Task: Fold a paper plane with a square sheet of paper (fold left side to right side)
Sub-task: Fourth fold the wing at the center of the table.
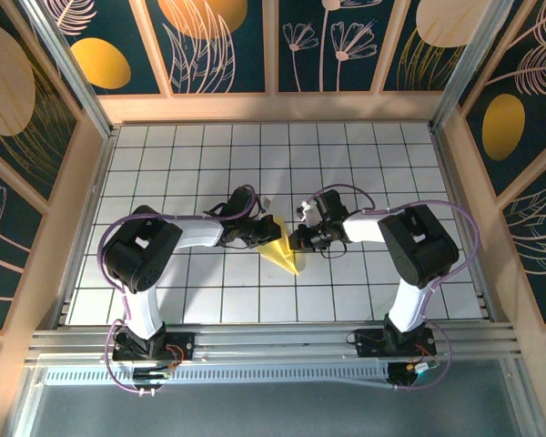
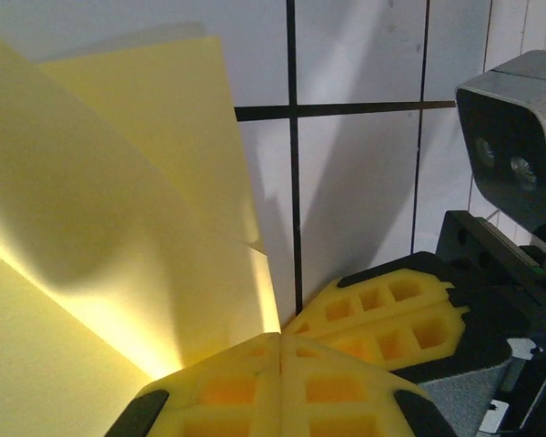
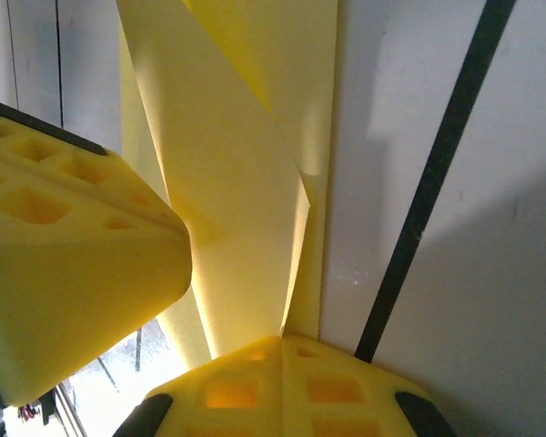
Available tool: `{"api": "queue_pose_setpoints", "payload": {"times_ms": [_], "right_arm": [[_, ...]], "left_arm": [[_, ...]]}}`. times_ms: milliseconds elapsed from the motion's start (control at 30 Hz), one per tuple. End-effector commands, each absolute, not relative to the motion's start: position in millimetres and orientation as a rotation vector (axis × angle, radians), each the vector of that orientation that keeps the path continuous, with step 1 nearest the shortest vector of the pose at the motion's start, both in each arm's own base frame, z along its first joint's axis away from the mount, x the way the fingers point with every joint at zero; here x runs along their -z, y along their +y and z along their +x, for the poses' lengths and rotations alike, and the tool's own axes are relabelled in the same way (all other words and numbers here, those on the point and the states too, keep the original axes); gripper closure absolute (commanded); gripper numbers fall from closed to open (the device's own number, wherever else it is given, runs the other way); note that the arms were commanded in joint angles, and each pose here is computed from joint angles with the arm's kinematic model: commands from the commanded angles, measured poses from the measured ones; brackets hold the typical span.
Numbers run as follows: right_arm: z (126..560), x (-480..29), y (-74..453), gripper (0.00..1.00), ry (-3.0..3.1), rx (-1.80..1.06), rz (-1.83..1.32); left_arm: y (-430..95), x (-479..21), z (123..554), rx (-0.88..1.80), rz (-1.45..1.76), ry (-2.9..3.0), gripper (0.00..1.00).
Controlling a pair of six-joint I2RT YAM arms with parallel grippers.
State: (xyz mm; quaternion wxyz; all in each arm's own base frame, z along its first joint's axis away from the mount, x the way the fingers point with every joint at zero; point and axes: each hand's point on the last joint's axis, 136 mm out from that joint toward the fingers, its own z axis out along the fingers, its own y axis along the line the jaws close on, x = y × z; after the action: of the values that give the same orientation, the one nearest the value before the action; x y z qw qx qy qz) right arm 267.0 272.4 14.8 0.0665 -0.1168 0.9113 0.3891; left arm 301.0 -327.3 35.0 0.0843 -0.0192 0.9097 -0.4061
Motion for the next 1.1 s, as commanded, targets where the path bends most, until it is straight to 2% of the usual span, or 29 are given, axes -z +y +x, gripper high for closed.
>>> {"api": "queue_pose_setpoints", "payload": {"times_ms": [0, 600, 1067], "right_arm": [[249.4, 29.7, 245.1, 1.0, 2.934, -0.939, -0.288], [246.1, 29.7, 243.8, 1.0, 2.949, -0.928, -0.318], [256.0, 1.1, 258.2, 0.97, 2.862, -1.049, -0.318]], "left_arm": [[-324.5, -23.5, 302.6, 1.144, -0.038, 2.742, 0.95], [-301.0, 7.7, 297.9, 0.973, -0.148, 2.809, 0.98], [-293.4, 14.7, 294.8, 0.924, -0.19, 2.835, 1.0]]}}
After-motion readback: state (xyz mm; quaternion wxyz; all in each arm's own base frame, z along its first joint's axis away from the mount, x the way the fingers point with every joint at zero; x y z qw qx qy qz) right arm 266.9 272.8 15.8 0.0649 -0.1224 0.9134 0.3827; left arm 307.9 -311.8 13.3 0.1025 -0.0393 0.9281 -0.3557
